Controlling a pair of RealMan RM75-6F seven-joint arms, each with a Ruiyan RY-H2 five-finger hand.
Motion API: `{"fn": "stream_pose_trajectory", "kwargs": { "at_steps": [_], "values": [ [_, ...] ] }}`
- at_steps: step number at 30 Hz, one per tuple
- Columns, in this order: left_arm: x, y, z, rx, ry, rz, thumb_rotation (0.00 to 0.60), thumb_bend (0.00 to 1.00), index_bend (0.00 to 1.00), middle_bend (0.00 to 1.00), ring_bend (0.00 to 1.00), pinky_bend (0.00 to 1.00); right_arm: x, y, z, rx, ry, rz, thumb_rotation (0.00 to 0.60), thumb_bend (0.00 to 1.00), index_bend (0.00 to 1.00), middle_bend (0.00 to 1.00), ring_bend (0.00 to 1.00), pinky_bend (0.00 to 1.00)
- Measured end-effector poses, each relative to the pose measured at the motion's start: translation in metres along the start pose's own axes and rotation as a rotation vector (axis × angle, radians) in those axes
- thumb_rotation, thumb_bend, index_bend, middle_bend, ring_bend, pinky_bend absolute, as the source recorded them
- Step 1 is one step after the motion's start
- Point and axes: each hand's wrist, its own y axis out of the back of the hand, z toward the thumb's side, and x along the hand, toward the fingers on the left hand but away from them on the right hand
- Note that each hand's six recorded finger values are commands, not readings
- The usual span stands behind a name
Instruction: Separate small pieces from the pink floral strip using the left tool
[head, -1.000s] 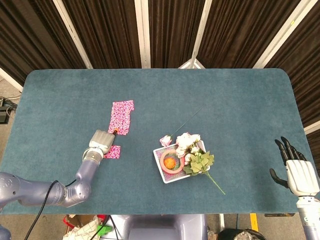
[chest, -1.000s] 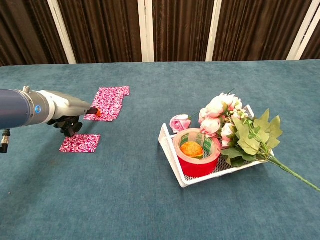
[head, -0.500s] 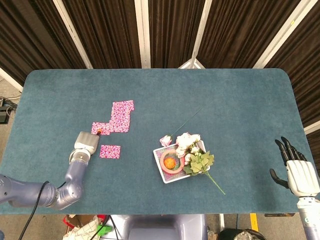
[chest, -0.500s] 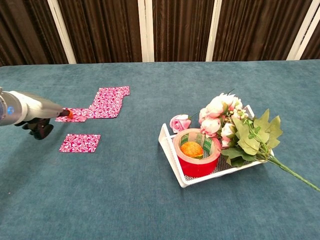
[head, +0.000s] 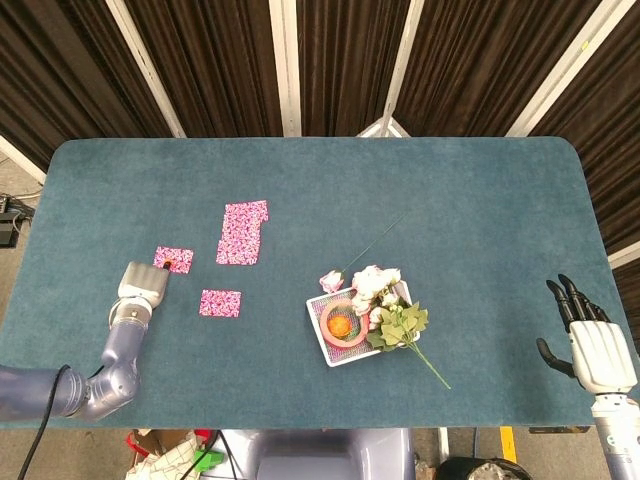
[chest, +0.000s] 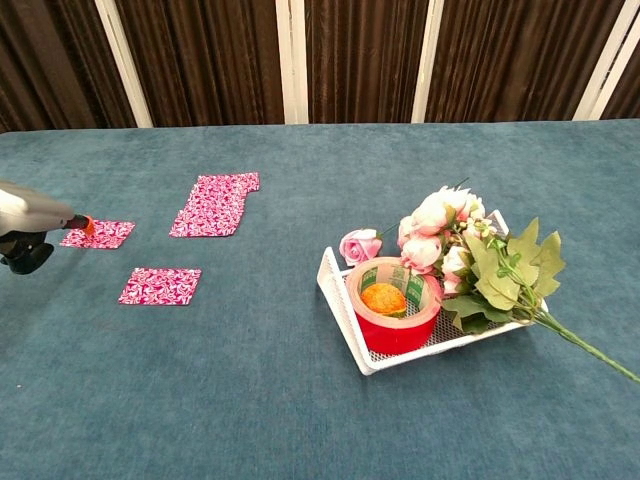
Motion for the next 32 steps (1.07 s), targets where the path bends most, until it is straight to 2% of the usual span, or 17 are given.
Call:
{"fn": "stream_pose_trajectory", "kwargs": {
  "at_steps": [5,8,10,11,12,16,20,23,26,27,30,32],
  "values": [
    [-0.005,0.011,0.004,-0.026,-0.046,0.052,0.6,0.94,0.0,0.79,0.76,0.74,-0.001,-0.001,0.002,0.005,0.002,0.004,0.6,0.37,0.0,0.05,0.15,0.26],
    [-0.013,0.022,0.012,-0.044,-0.098,0.098,0.6,0.76,0.0,0.7,0.67,0.71,-0.001,-0.002,0.003,0.008,0.003,0.005,0.6,0.37,0.0,0.05,0.15,0.26],
    [-0.023,0.029,0.019,-0.063,-0.145,0.125,0.6,0.58,0.0,0.55,0.52,0.65,-0.001,-0.002,0.003,0.008,0.002,0.006,0.6,0.37,0.0,0.05,0.15,0.26],
    [-0.028,0.031,0.022,-0.075,-0.164,0.132,0.6,0.53,0.0,0.5,0.48,0.61,-0.001,-0.002,0.003,0.008,0.002,0.006,0.6,0.37,0.0,0.05,0.15,0.26],
    [-0.035,0.033,0.024,-0.094,-0.186,0.138,0.6,0.48,0.0,0.41,0.41,0.53,-0.001,-0.002,0.003,0.007,0.002,0.006,0.6,0.37,0.0,0.05,0.15,0.26],
    [-0.063,0.037,0.02,-0.141,-0.23,0.174,0.6,0.42,0.0,0.26,0.28,0.35,-0.001,-0.002,0.002,0.003,0.001,0.004,0.6,0.37,0.0,0.05,0.15,0.26],
    [-0.09,0.035,0.001,-0.165,-0.223,0.292,0.6,0.42,0.0,0.19,0.21,0.33,0.0,0.001,0.001,-0.005,0.001,-0.008,0.6,0.37,0.0,0.05,0.14,0.26],
    [-0.113,0.024,-0.026,-0.221,-0.174,0.427,0.6,0.42,0.0,0.14,0.14,0.3,0.001,0.005,0.001,-0.013,0.003,-0.032,0.6,0.37,0.0,0.05,0.13,0.26],
    [-0.139,-0.004,-0.061,-0.329,-0.094,0.549,0.6,0.42,0.0,0.08,0.07,0.25,0.001,0.007,0.0,-0.021,0.006,-0.055,0.6,0.37,0.0,0.05,0.13,0.25],
    [-0.149,-0.019,-0.076,-0.372,-0.059,0.581,0.6,0.42,0.0,0.07,0.06,0.25,0.001,0.006,0.0,-0.019,0.006,-0.055,0.6,0.37,0.0,0.05,0.13,0.25],
    [-0.167,-0.059,-0.107,-0.443,0.012,0.614,0.6,0.42,0.0,0.05,0.06,0.24,0.001,0.006,0.001,-0.016,0.009,-0.053,0.6,0.37,0.0,0.05,0.13,0.25],
    [-0.173,-0.07,-0.116,-0.461,0.031,0.632,0.6,0.42,0.0,0.05,0.06,0.24,0.001,0.006,0.001,-0.014,0.009,-0.053,0.6,0.37,0.0,0.05,0.13,0.25]
  ]
}}
